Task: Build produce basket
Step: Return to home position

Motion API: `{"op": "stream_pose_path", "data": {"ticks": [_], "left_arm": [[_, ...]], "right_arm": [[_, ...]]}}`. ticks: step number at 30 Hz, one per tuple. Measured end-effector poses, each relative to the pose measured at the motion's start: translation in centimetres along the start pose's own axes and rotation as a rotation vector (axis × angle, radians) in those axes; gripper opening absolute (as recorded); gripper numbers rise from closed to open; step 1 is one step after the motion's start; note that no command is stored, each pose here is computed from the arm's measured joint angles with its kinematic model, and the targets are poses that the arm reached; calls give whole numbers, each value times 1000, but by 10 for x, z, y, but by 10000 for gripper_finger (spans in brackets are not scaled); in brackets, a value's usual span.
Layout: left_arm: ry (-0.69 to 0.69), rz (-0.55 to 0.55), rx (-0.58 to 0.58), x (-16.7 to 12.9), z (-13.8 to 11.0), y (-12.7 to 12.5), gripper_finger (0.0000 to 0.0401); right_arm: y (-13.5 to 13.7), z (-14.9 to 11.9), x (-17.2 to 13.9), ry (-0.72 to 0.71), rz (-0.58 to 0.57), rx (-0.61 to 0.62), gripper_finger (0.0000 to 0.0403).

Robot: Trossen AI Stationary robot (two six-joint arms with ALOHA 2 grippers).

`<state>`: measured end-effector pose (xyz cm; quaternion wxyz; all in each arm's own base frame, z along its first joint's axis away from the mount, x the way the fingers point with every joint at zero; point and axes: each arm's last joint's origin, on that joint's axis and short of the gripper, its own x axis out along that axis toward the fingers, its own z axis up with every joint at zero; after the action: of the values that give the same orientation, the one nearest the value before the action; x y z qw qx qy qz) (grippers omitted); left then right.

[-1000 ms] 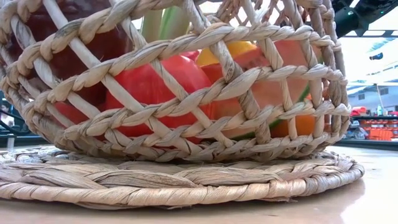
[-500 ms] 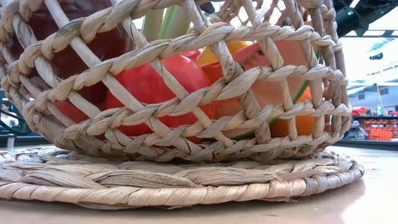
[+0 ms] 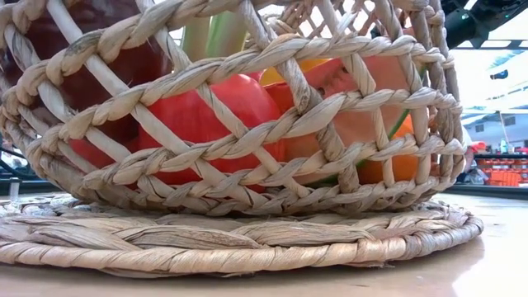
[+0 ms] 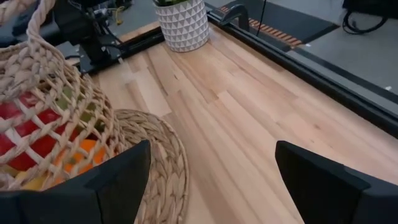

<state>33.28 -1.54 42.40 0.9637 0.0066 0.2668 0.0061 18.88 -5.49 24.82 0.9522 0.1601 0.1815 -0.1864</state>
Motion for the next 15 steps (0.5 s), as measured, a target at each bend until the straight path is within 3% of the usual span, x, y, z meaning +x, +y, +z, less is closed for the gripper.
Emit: {"op": "stream_pose_path", "data": {"ticks": [6,11,15], "left_arm": [[-121,70,24,-65,3,2,396],[-133,171,1,-73,-41,2,396],[-258,202,-34,-78,-83,8,396]], "right_arm": [[0,0,0,-2,0,-96,348],[1,4,-1,-37,9,-95,348],[3,10,-1,-100,25,-89,348]]}}
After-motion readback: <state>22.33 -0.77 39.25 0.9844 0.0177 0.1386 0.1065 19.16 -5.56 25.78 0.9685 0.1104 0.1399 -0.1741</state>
